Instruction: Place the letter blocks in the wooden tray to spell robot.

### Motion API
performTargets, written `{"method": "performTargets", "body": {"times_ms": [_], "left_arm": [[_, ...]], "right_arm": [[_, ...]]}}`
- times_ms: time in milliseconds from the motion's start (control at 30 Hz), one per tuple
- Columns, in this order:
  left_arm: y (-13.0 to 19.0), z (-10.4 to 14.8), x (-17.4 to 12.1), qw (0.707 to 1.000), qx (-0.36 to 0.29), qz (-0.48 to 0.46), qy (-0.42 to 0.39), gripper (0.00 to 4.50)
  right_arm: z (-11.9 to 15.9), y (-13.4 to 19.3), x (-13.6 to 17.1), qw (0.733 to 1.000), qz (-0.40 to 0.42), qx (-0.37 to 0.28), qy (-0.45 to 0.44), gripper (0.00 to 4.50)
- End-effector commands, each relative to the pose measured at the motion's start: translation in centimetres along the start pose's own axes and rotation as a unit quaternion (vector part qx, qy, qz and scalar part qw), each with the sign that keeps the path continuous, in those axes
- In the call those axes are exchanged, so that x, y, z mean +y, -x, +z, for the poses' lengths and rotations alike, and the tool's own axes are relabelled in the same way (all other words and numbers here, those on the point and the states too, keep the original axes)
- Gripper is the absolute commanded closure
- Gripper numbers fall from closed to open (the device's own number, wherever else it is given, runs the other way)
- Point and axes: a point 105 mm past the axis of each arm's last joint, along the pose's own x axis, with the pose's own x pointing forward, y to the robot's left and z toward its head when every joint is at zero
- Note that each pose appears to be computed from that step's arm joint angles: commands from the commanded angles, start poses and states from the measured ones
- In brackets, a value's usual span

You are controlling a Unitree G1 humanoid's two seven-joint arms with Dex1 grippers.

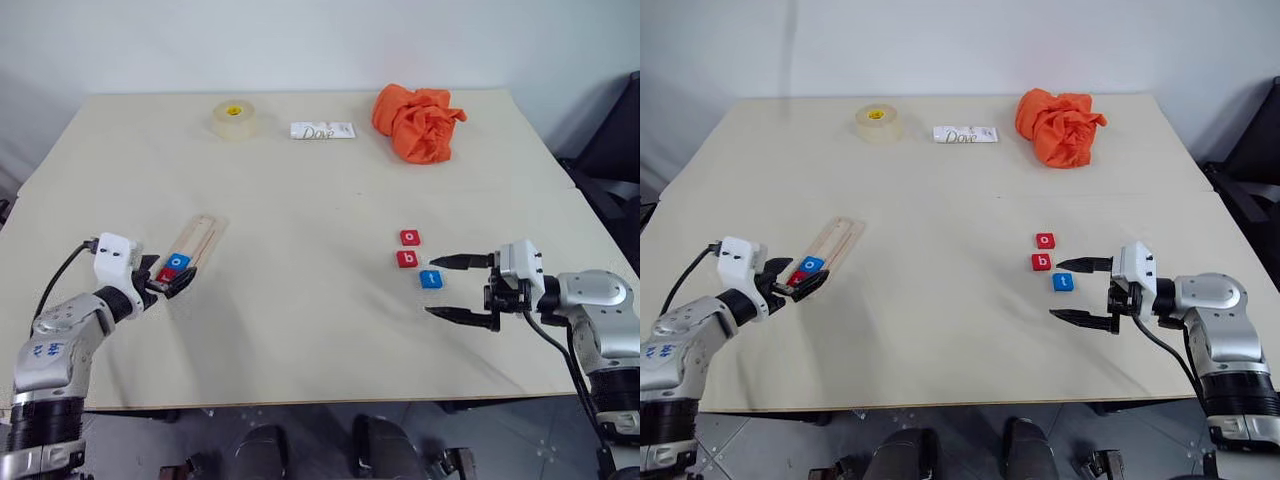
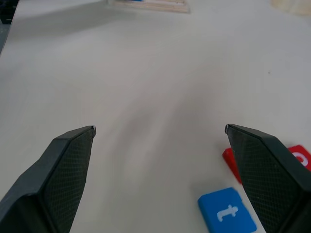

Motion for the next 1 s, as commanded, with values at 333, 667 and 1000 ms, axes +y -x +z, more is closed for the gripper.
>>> {"method": "performTargets", "body": {"times_ms": [333, 667, 1000], "left_arm": [[0.0, -0.8, -1.0, 0.999, 0.034, 0.006, 0.011, 0.00], [0.4, -2.3, -0.2, 0.998, 0.044, 0.049, 0.021, 1.08], [-1.0, 0.7, -4.5, 0.992, 0.020, -0.111, -0.059, 1.08]], "right_arm": [[1.0, 1.6, 0.1, 0.999, -0.026, 0.002, 0.019, 0.04], [1.0, 1.4, -0.4, 0.999, -0.030, 0.005, 0.024, 0.00], [1.1, 1.6, -0.6, 0.998, -0.048, 0.004, 0.030, 0.00]]}}
